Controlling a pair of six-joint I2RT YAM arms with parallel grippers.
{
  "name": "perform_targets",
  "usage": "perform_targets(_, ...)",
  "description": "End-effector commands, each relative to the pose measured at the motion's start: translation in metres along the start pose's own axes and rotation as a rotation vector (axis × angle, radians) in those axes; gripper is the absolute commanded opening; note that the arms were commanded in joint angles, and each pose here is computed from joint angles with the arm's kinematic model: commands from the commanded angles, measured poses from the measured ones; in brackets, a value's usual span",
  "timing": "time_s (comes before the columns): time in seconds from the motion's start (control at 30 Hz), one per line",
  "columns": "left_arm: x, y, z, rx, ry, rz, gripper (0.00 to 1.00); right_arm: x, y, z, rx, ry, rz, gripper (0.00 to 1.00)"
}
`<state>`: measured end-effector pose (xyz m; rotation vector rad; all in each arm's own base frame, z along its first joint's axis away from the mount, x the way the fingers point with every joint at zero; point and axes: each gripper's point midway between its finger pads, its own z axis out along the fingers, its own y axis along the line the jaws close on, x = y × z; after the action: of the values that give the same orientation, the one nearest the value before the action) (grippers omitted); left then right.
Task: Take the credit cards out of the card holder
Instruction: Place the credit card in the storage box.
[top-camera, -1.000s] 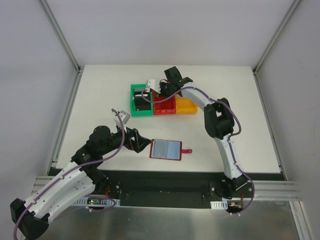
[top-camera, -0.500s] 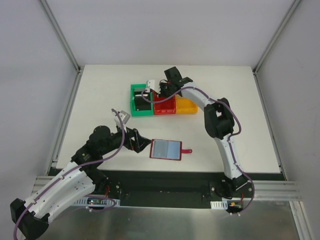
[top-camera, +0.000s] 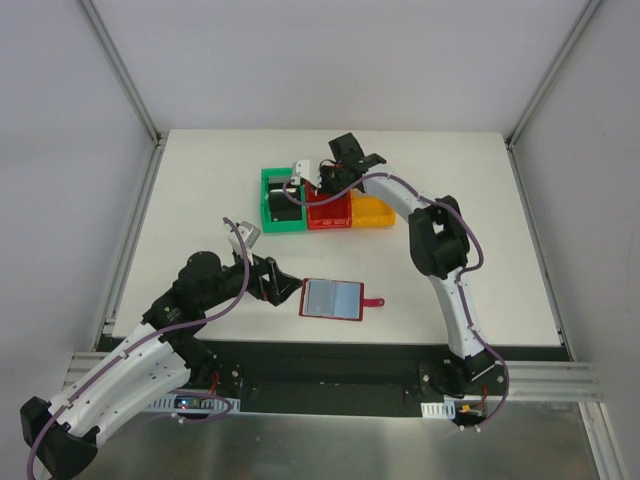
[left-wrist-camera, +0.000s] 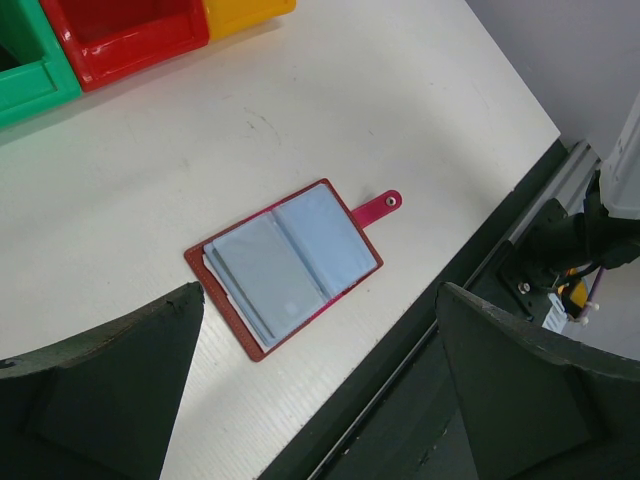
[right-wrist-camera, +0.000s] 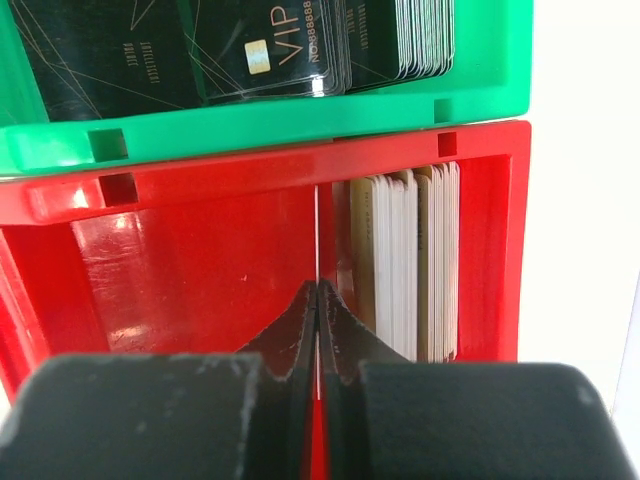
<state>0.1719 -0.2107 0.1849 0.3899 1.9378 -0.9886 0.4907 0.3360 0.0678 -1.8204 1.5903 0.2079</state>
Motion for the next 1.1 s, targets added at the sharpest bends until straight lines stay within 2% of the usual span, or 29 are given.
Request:
perform_targets(0.0, -0.01, -0.007, 0.0, 0.033, -0.033, 0.001, 0.99, -0.033, -0.016, -0.039, 0.04, -0.066, -0.015, 0.0)
perform_targets(0.3, -0.01, -0.007, -0.001, 0.033, -0.033, 0.0, 0.99, -0.036, -0.019, -0.044, 0.048, -0.07, -0.015, 0.0)
perform_targets(1.07, -0.007, -0.005, 0.001, 0.029, -0.024, -0.005, 0.99, -0.018, -0.025, -0.021, 0.028, -0.048, 0.017, 0.0)
